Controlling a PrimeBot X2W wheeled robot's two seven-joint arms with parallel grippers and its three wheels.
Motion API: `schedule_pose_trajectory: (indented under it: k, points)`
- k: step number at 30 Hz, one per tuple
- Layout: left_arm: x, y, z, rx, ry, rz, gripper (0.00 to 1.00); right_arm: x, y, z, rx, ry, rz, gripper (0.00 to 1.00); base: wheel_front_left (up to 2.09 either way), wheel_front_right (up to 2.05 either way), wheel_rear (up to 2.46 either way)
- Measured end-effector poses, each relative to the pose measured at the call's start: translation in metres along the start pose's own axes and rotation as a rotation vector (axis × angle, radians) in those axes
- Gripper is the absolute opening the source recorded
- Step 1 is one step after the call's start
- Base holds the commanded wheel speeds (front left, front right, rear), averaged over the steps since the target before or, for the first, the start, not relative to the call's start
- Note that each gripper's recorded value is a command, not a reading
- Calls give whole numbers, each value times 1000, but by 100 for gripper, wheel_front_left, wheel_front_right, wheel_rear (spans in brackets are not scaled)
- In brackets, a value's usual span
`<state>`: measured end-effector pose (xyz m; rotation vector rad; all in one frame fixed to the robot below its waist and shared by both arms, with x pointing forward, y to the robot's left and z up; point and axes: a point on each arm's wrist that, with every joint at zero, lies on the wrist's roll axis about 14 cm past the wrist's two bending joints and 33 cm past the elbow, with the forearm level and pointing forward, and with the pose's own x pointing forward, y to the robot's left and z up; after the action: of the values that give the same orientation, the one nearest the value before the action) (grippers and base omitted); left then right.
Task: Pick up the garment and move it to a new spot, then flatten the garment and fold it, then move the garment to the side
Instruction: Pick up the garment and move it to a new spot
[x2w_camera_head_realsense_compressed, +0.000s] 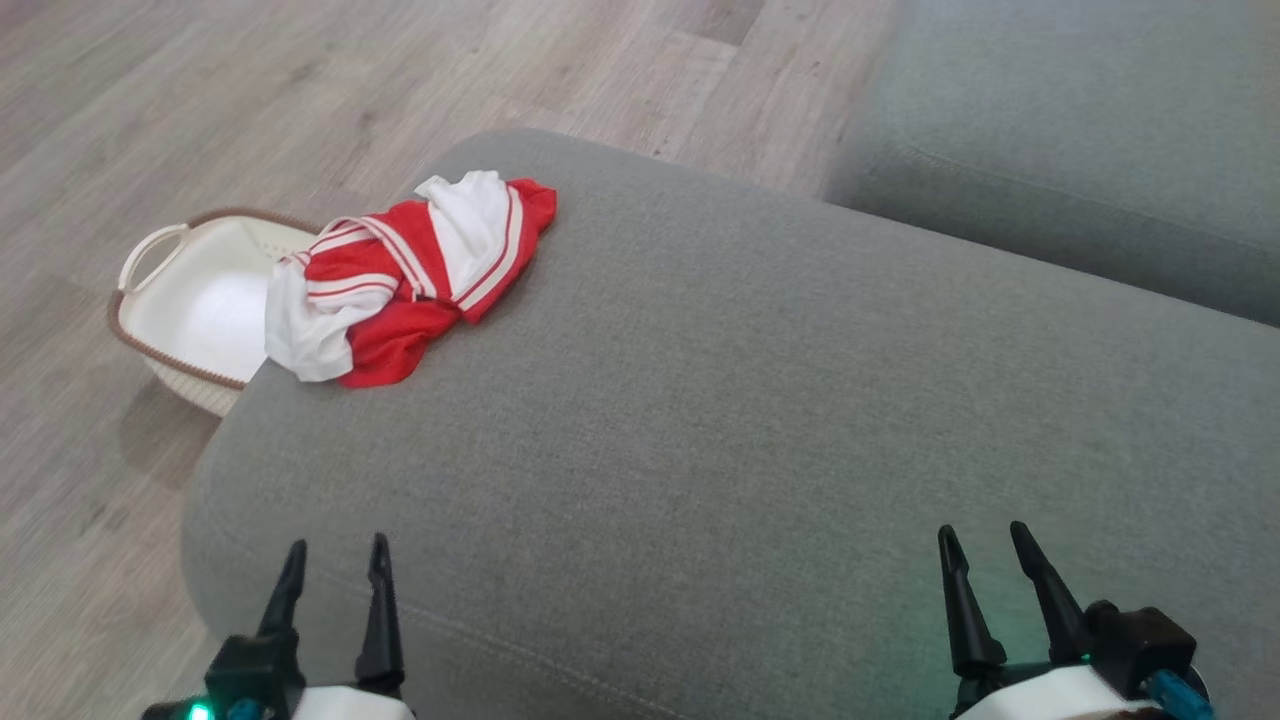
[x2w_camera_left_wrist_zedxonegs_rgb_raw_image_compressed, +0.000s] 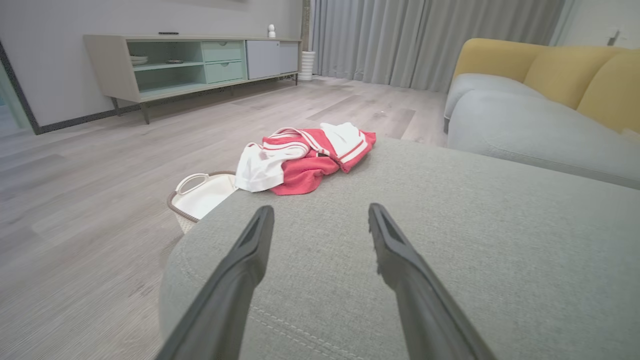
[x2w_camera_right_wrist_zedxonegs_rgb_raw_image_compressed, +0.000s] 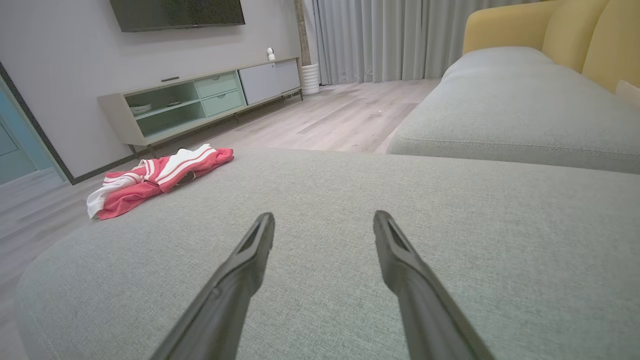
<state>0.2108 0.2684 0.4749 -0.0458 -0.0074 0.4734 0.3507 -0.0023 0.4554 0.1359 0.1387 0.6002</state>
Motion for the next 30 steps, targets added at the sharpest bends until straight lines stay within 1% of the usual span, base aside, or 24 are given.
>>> schedule_pose_trajectory:
  k: [6, 11, 14, 18, 20, 21, 24, 26, 30]
  points:
    - [0, 11, -1, 21, 11, 45, 100, 4, 2, -7, 7, 20, 12, 100, 0, 0, 0]
    - [16, 16, 20, 56, -48, 61, 100, 4, -5, -16, -1, 46, 6, 100, 0, 0, 0]
    - [48, 12, 53, 97, -142, 14, 100, 7, -18, -21, -18, 64, -1, 100, 0, 0, 0]
    - [106, 2, 118, 183, -315, -48, 100, 13, -36, -29, -47, 91, -2, 100, 0, 0, 0]
    - [134, -2, 132, 211, -338, -70, 100, 19, -44, -30, -54, 92, -1, 100, 0, 0, 0]
    - [162, -5, 126, 219, -279, -91, 100, 26, -52, -31, -63, 89, 0, 100, 0, 0, 0]
    - [199, -7, 104, 202, -152, -100, 100, 35, -63, -33, -83, 91, 1, 100, 0, 0, 0]
    - [221, -8, 84, 194, -55, -98, 100, 40, -71, -35, -92, 92, 1, 100, 0, 0, 0]
    - [253, -10, 41, 213, 144, -86, 100, 47, -88, -40, -101, 94, -13, 100, 0, 0, 0]
